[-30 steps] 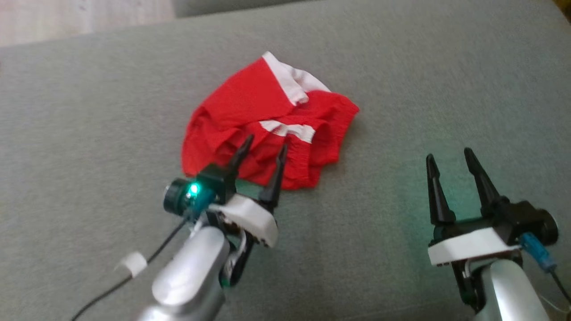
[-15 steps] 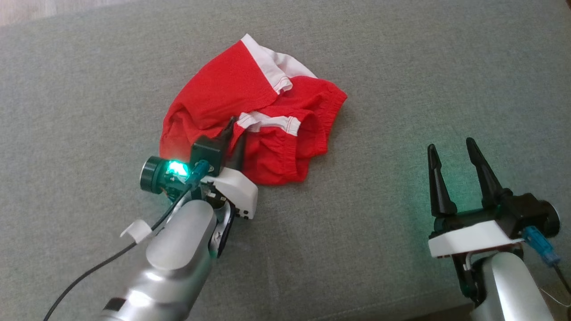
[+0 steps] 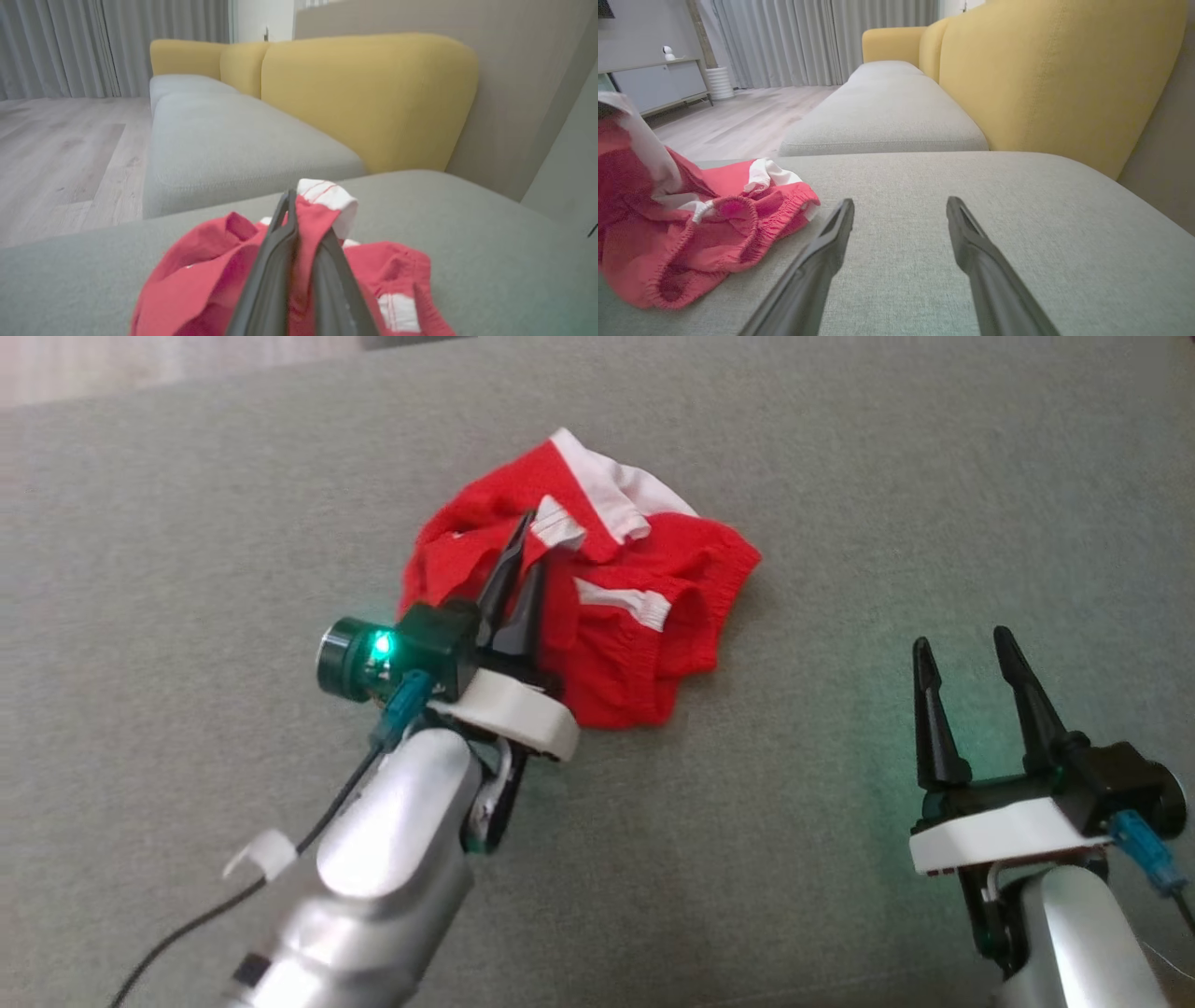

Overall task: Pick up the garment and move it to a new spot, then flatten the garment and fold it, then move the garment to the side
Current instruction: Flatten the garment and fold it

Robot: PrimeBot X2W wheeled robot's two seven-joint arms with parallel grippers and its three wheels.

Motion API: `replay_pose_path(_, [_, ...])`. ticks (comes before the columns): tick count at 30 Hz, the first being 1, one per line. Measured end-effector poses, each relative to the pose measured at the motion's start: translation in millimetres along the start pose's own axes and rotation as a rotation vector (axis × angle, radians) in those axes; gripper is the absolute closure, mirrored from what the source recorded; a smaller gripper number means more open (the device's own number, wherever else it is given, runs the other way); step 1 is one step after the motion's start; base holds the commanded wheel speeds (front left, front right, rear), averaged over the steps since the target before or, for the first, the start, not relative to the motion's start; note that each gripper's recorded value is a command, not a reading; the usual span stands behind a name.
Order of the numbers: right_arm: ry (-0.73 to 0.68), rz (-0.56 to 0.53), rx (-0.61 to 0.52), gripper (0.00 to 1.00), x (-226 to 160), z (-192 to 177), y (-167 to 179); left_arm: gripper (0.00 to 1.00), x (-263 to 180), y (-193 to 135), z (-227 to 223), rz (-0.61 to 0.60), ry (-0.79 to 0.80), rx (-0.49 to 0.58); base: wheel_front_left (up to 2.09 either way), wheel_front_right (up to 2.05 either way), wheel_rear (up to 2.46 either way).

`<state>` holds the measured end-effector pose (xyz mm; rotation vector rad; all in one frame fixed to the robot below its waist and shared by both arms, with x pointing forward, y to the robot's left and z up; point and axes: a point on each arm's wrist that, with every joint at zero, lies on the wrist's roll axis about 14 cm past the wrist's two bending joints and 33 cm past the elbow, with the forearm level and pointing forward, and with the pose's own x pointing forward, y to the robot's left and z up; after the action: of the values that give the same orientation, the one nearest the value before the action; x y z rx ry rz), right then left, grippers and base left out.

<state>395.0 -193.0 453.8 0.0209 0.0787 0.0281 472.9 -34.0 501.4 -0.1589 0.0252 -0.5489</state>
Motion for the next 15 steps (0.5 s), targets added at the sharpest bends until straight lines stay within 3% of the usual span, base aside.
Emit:
replay_pose_path(7, [-0.030, 0.030, -0.001, 0.00, 0.6, 10.0, 10.3, 1.00, -39.2, 3.7, 31.1, 0.044, -0.100, -0.063, 0.00, 0.00, 0.00])
replay_pose_path(15, [-0.037, 0.052, 0.000, 0.00, -7.0, 12.7, 18.4, 1.00, -121.6, 78.6, 2.3, 0.298, 0.004, -0.095, 0.00, 0.00, 0.00])
